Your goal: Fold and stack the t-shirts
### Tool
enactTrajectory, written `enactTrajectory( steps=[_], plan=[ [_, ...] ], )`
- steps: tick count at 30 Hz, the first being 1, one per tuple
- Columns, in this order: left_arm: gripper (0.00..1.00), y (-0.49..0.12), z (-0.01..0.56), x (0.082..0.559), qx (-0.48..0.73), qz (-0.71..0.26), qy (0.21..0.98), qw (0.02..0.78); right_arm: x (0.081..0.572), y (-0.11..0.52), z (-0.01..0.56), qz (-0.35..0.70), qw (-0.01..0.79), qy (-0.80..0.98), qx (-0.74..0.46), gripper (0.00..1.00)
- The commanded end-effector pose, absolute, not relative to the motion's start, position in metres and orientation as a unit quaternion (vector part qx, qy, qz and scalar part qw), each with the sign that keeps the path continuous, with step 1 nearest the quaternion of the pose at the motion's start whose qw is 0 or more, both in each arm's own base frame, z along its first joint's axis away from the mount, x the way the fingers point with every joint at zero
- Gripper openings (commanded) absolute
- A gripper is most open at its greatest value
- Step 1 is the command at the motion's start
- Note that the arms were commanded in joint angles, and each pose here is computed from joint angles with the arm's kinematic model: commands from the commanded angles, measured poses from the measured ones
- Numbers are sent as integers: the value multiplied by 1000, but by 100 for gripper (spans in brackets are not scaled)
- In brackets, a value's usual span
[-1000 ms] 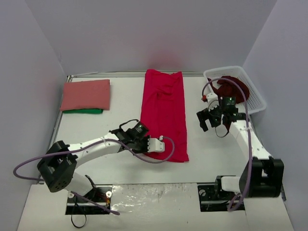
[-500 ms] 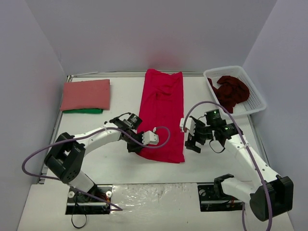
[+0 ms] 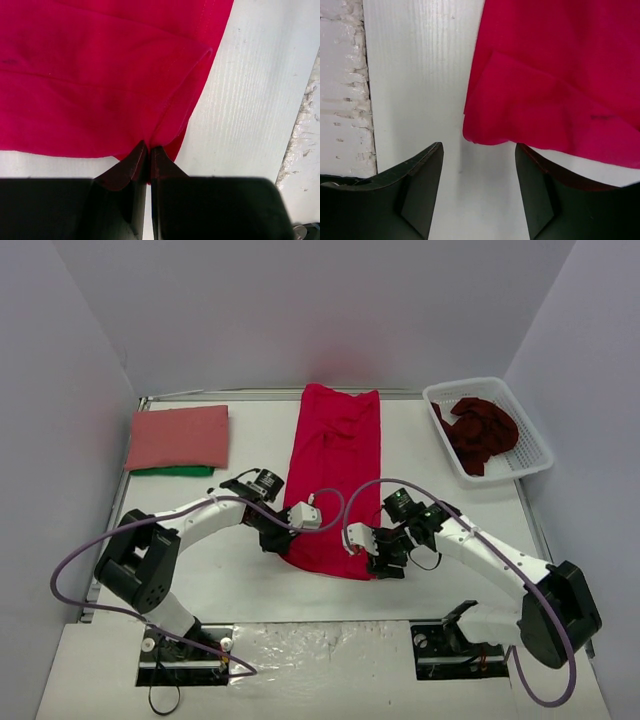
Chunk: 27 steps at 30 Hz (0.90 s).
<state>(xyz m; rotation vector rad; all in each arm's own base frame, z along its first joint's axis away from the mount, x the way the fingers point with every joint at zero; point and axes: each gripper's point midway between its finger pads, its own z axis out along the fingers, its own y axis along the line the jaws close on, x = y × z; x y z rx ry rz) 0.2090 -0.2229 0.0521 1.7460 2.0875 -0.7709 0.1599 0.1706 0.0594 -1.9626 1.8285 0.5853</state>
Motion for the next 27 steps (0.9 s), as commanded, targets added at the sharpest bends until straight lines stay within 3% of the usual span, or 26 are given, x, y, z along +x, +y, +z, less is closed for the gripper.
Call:
enactTrajectory(
  steps=[1, 7, 19, 22, 25, 27],
  plan=[
    [2, -231, 59, 212, 609, -291, 718, 168, 153, 168, 49, 198, 158, 648, -718, 55],
    [2, -231, 57, 211, 604, -300, 721, 161, 144, 176, 29, 182, 106, 636, -743, 49],
    [3, -229, 61, 211, 591, -319, 724, 158, 163, 183, 6, 148, 111, 662, -727, 43],
    [2, -229, 62, 211, 590, -324, 723, 156, 173, 177, 1, 117, 113, 669, -726, 29],
    [2, -228, 61, 210, 591, -327, 721, 153, 174, 169, -4, 99, 101, 676, -723, 3],
    [2, -227, 60, 210, 591, -325, 723, 151, 174, 167, -4, 96, 98, 680, -720, 0]
  ],
)
